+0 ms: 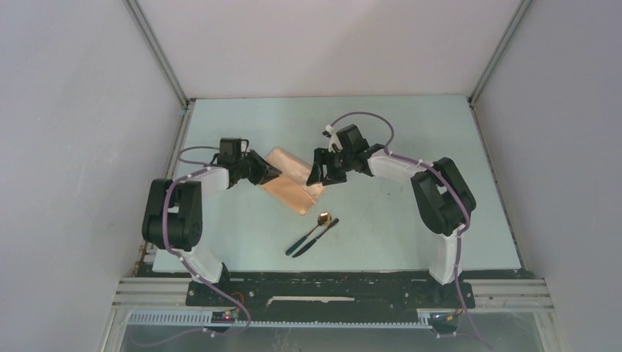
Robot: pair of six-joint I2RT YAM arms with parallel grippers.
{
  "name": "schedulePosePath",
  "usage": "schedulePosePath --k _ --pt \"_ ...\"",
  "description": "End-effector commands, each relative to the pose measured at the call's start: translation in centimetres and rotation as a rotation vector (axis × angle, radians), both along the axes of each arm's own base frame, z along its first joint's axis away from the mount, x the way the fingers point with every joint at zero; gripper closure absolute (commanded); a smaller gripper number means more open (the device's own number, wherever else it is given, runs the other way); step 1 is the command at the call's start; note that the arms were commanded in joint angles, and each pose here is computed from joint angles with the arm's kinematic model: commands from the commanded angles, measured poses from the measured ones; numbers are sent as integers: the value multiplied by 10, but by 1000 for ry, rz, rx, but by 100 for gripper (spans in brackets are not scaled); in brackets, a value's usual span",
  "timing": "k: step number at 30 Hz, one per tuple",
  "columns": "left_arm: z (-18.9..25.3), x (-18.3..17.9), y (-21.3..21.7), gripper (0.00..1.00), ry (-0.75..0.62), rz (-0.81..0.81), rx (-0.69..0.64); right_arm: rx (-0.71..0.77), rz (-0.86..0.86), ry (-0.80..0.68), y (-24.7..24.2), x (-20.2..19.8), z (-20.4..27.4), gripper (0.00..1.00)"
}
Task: Fold the napkin into a case and place the utensils inside
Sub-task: Pick up the 2/3-rectangle-folded napkin at the center of the board.
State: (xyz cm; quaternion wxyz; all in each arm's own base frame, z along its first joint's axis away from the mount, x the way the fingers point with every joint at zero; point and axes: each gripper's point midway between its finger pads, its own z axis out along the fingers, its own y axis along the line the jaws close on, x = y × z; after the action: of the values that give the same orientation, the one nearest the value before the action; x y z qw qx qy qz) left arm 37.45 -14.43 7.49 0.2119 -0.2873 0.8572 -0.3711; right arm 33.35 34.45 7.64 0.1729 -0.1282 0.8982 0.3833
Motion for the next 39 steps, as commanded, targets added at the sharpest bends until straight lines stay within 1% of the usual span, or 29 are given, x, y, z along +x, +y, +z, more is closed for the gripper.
schedulePosePath --k 1,5,8,11,15,19,24,31,39 --pt "-14 18 -3 78 21 9 49 26 46 -62 5 12 10 23" --pt "-17 37 0 85 20 61 58 -4 6 -66 -4 28 3 22" --pt "-23 49 4 88 30 89 77 -48 -9 -59 -18 39 -4 21" --pt "-33 52 10 91 62 119 94 -45 -5 -62 -27 45 -5 17" --pt "-46 51 19 95 97 155 104 -60 17 -45 -32 47 -12 17" --pt "-48 50 30 96 97 182 108 -41 24 -20 -31 46 -19 17" --pt "-44 51 42 96 83 202 115 -12 14 21 -27 48 -29 24" --pt "-44 50 52 97 87 218 129 -4 -4 47 -26 48 -31 29" --pt "-43 44 62 97 91 226 163 -17 -15 60 -26 51 -38 28"
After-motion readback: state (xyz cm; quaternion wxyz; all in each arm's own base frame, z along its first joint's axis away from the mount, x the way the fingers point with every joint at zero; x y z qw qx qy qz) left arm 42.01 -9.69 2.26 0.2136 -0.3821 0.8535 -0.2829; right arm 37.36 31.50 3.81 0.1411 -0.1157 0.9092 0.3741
